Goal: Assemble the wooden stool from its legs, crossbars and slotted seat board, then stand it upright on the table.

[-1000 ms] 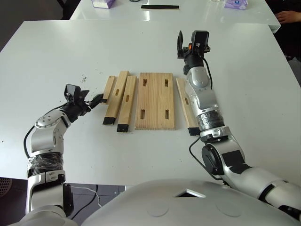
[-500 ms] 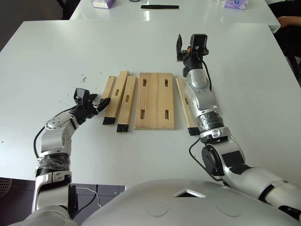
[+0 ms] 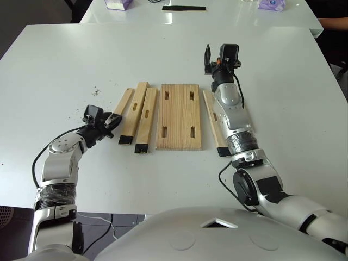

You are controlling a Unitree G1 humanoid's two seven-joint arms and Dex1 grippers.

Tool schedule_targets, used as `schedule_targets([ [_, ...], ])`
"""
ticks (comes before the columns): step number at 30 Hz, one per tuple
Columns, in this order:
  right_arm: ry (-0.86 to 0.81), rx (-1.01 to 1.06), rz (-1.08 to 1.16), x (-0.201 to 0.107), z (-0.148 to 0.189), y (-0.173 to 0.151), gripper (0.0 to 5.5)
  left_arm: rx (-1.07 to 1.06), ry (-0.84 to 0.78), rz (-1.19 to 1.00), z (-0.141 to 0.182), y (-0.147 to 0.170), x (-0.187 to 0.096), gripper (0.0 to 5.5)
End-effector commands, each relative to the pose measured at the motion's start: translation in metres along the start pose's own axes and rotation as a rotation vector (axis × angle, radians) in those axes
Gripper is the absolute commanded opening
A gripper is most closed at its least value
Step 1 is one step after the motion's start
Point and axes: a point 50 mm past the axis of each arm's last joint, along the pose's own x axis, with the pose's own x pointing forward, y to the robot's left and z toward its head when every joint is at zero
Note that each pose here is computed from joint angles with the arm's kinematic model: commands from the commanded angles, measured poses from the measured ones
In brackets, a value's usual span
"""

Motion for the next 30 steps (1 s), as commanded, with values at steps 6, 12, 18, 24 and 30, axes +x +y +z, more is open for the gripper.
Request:
schedule_targets([
  [6, 0.028, 0.043, -0.023, 0.002, 0.001, 0.000, 3.69, 0.000, 0.035, 0.016, -0.010, -0.013, 0.006, 1.32],
  [12, -0.013, 0.064, -0.033, 0.011, 0.013, -0.023, 3.69, -0.104, -0.270, 0.074, 0.059, -0.007, 0.005, 1.32],
  [18, -0.027, 0.295, 0.335, 0.026, 0.052, -0.028, 3.69, -0.371, -0.751, -0.342, 0.160, -0.052, -0.004, 1.32],
  [24, -0.007, 0.569, 0.917, 0.022, 0.117, -0.038, 3.69, -0.468, -0.820, -0.676, 0.173, -0.073, -0.015, 1.32],
  [30, 0.033, 0.540, 1.291, 0.001, 0.154, -0.048, 3.69, -0.369, -0.718, -0.863, 0.164, -0.084, -0.022, 1.32],
])
